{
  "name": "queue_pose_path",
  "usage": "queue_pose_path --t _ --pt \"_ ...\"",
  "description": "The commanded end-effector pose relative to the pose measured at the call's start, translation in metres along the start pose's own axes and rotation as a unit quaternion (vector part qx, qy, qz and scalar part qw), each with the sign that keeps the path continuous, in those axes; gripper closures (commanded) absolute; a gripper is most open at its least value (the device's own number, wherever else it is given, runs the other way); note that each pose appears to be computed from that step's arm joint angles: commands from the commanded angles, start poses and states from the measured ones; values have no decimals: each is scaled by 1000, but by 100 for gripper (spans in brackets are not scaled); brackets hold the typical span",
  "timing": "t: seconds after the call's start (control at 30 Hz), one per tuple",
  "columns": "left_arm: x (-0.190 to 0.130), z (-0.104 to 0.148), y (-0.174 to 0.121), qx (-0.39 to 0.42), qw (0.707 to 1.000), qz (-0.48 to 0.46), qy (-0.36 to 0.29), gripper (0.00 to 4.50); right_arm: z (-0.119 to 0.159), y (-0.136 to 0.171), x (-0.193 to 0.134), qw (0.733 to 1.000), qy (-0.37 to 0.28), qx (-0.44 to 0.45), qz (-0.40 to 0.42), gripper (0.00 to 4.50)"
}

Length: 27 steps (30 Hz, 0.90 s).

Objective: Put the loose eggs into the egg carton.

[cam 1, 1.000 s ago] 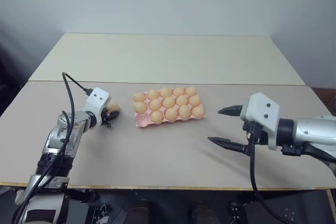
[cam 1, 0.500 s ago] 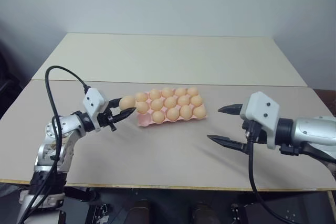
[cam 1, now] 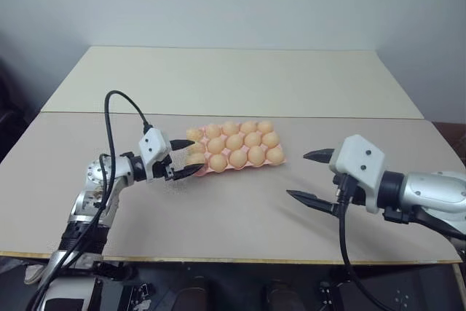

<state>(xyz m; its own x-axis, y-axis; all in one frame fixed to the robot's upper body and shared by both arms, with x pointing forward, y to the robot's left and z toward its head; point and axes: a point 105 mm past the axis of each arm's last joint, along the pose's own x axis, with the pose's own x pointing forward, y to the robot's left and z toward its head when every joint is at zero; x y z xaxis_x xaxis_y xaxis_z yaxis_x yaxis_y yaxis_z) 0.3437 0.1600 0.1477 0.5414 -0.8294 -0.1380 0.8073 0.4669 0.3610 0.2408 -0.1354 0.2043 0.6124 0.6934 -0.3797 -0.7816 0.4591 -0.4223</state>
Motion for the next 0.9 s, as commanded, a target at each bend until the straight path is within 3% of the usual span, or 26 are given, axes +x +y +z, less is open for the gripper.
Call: queue_pose_path --t 0.03,0.23,0.63,0.9 --pt "0 17 4 19 999 9 -35 24 7 -4 -5 1000 -10 -16 -18 0" --pt "-19 39 11 0 997 30 -73 24 6 -5 -6 1000 -7 -17 -16 0" --pt "-141 57 -10 -13 997 24 68 24 4 -17 -35 999 1 8 35 0" --pt "-176 69 -24 -35 994 52 93 24 -6 -29 -59 997 37 -2 64 0"
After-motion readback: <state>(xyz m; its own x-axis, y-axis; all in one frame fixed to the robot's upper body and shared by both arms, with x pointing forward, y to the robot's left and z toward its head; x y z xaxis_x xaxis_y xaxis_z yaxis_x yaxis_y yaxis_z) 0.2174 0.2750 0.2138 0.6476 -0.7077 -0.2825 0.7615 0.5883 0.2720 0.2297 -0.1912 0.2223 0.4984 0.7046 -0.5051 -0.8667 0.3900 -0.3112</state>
